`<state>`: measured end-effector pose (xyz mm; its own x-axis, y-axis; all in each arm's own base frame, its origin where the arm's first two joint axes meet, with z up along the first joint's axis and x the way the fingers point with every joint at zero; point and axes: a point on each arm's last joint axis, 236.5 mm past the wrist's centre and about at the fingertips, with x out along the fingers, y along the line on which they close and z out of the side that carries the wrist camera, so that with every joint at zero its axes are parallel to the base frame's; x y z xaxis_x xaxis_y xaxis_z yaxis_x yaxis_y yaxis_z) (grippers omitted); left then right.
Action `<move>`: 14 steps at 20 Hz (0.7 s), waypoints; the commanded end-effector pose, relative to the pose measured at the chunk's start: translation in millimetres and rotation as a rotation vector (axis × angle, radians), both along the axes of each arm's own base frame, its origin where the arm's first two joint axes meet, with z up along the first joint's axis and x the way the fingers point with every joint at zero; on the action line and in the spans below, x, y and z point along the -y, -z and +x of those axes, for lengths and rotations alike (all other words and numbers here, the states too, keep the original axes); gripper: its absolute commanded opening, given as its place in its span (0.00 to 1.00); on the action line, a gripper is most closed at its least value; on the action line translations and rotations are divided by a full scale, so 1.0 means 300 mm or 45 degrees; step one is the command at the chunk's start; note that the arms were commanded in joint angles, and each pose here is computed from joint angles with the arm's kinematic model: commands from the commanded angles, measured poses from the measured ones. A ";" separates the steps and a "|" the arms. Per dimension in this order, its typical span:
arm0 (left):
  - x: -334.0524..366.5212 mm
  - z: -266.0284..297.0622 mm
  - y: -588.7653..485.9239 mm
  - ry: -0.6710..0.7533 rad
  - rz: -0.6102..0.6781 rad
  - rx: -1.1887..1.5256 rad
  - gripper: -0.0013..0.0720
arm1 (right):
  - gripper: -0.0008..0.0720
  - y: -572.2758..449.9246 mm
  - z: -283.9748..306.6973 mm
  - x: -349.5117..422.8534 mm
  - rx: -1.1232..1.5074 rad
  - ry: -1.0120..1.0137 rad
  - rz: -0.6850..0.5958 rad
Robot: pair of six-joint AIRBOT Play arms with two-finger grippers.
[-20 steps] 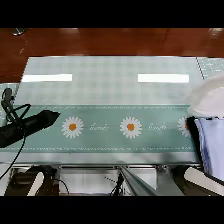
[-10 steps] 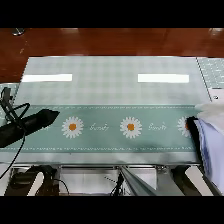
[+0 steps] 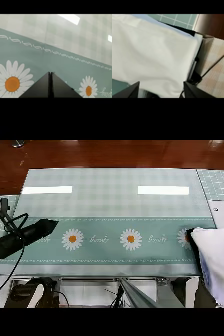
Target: Fold the shirts.
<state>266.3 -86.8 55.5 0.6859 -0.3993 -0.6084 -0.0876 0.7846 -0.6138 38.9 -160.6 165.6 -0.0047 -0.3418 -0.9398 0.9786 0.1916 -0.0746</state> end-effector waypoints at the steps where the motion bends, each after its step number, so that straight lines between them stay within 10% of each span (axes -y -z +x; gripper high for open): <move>1: -0.012 0.021 -0.006 0.002 0.031 0.035 0.06 | 0.87 0.010 -0.024 0.023 -0.033 0.035 -0.021; 4: -0.045 0.107 -0.111 0.030 0.135 0.167 0.05 | 0.78 -0.072 0.228 0.075 0.268 -0.206 -0.043; 6: -0.056 0.195 -0.224 0.027 0.142 0.215 0.05 | 0.13 -0.199 0.483 0.041 0.620 -0.438 -0.001; 7: -0.039 0.243 -0.289 0.052 0.119 0.234 0.05 | 0.05 -0.282 0.623 -0.010 0.834 -0.583 0.037; 10: 0.145 0.353 -0.482 0.313 0.008 0.326 0.05 | 0.05 -0.476 0.939 -0.274 1.274 -0.999 0.183; 14: 0.454 0.361 -0.467 0.680 0.074 0.294 0.05 | 0.05 -0.281 1.081 -0.702 0.918 -1.685 0.127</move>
